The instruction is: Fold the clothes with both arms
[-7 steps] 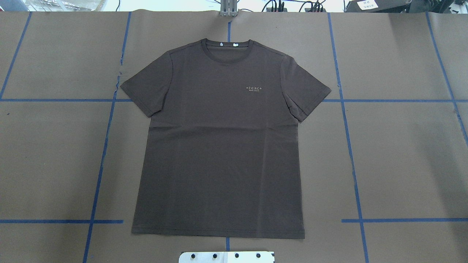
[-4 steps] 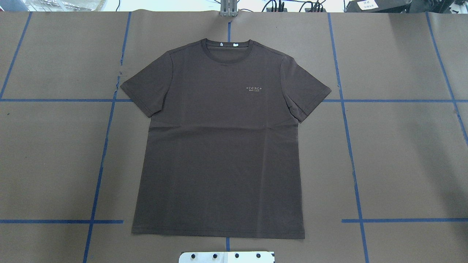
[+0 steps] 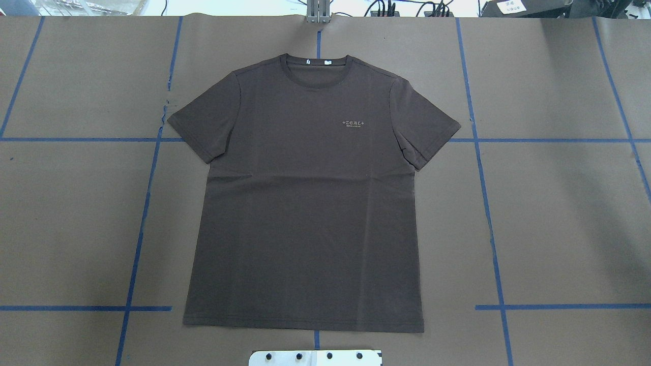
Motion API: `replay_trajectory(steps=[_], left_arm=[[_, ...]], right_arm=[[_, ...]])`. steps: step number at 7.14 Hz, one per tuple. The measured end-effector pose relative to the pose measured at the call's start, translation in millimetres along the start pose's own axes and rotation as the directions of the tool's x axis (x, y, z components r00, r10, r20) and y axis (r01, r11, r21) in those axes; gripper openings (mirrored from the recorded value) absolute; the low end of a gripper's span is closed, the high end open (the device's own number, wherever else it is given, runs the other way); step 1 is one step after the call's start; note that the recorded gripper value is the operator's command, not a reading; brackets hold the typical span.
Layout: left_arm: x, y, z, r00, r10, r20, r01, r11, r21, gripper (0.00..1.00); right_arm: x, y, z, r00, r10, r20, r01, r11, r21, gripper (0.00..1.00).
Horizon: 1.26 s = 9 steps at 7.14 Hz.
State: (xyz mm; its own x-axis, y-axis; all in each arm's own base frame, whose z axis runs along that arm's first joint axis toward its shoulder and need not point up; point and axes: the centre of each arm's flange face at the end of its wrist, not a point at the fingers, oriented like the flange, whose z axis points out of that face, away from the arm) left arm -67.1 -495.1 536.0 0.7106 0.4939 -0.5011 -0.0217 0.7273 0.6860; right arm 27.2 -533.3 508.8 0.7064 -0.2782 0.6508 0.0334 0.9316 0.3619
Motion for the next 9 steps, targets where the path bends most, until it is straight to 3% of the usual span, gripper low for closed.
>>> replay_trajectory(steps=[1, 2, 4, 5, 6, 7, 9], left_arm=[[-2.6, -11.4, 4.3, 1.000, -0.017, -0.002, 0.018, 0.999, 0.042, 1.00], [-2.4, -16.9, 7.3, 1.000, -0.027, -0.007, 0.027, 0.998, 0.062, 1.00], [-0.8, -20.7, 9.5, 1.000, -0.026, -0.013, 0.027, 0.997, 0.075, 1.00], [-0.1, -21.2, 9.7, 1.000, -0.024, -0.015, 0.026, 0.997, 0.077, 1.00], [0.0, -21.1, 9.9, 1.000, -0.023, -0.015, 0.024, 0.997, 0.078, 1.00], [0.2, -21.0, 10.0, 1.000, -0.022, -0.015, 0.023, 0.997, 0.080, 1.00], [0.6, -20.9, 10.4, 1.000, -0.020, -0.016, 0.021, 0.997, 0.080, 1.00]], right_arm=[[-14.7, -14.9, 17.1, 1.000, -0.007, 0.020, 0.006, 0.999, 0.034, 1.00], [-48.8, -37.7, 39.9, 0.998, 0.054, 0.045, -0.057, 0.996, 0.062, 0.99], [-141.7, -62.6, 88.6, 0.972, 0.219, 0.089, -0.229, 0.966, 0.121, 0.73], [-196.7, -67.5, 116.3, 0.948, 0.302, 0.099, -0.314, 0.938, 0.147, 0.70], [-251.4, -64.7, 148.4, 0.929, 0.359, 0.090, -0.370, 0.912, 0.177, 0.69], [-289.9, -57.6, 175.5, 0.922, 0.380, 0.075, -0.387, 0.900, 0.198, 0.67], [-330.9, -49.2, 215.3, 0.920, 0.389, 0.046, -0.390, 0.896, 0.210, 0.64]])
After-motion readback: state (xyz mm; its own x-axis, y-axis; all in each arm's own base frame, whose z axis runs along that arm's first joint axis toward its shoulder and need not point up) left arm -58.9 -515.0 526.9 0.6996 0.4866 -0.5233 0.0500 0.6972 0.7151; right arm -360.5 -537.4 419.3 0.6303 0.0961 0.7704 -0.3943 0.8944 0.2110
